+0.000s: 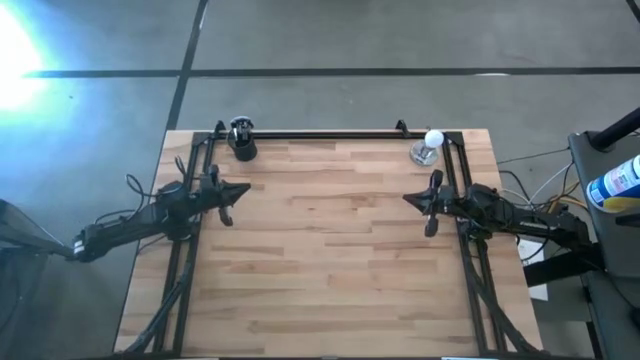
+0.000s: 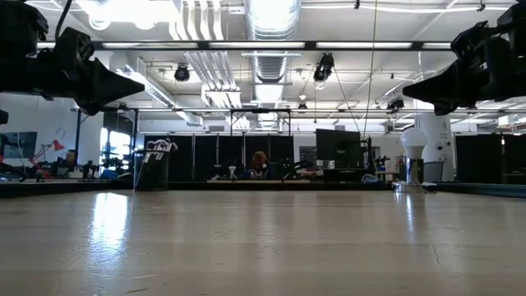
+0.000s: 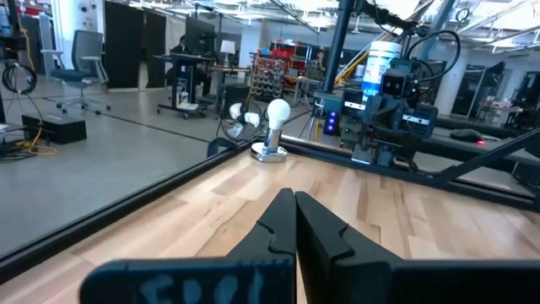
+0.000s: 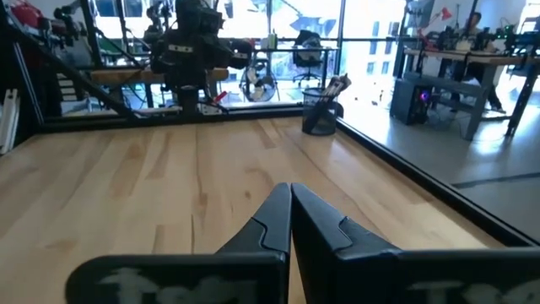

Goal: Put items in baskets/containers
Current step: Return to Home Position

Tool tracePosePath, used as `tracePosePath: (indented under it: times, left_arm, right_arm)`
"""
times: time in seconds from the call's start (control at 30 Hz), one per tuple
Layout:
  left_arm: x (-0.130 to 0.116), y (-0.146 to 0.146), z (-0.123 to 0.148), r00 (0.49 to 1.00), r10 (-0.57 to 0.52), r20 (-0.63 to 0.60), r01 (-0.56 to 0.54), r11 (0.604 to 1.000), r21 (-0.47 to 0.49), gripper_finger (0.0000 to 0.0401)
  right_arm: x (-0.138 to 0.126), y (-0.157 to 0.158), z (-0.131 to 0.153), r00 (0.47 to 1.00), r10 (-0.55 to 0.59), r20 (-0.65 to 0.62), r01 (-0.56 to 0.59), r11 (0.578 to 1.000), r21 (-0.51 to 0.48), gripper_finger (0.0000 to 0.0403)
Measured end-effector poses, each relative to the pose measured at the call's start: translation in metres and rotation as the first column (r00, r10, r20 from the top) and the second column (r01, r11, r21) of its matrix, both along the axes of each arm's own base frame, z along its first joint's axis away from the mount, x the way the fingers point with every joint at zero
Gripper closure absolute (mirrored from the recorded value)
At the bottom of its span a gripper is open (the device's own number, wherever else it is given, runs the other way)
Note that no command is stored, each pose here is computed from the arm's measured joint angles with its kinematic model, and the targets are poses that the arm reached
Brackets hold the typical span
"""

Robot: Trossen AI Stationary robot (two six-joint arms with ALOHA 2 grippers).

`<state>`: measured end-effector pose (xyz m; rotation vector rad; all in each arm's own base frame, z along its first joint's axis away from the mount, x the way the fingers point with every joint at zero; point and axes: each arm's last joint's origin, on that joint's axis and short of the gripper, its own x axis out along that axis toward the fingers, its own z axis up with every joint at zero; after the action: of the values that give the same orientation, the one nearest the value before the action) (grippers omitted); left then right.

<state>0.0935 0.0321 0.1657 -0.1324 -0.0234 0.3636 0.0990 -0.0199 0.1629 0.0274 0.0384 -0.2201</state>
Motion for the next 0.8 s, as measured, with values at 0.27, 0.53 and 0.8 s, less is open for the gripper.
tracePosePath:
  times: [0.27, 0.53, 0.8]
  left_arm:
    - [0.0, 0.0, 0.0003, 1.0, 0.001, 0.005, -0.001, 1.0, 0.001, 0.0401]
    - [0.0001, 0.0002, 0.0002, 1.0, 0.005, 0.005, -0.005, 1.0, 0.0, 0.0401]
    - [0.0001, 0.0002, 0.0002, 1.0, 0.005, 0.005, -0.005, 1.0, 0.0, 0.0401]
  right_arm:
    - [-0.0001, 0.0001, 0.0002, 1.0, 0.001, 0.002, -0.001, 1.0, 0.001, 0.0394]
    - [-0.0001, 0.0001, 0.0001, 1.0, 0.002, 0.002, -0.002, 1.0, 0.0, 0.0394]
    - [-0.0001, 0.0001, 0.0003, 1.0, 0.002, 0.002, -0.002, 1.0, -0.001, 0.0394]
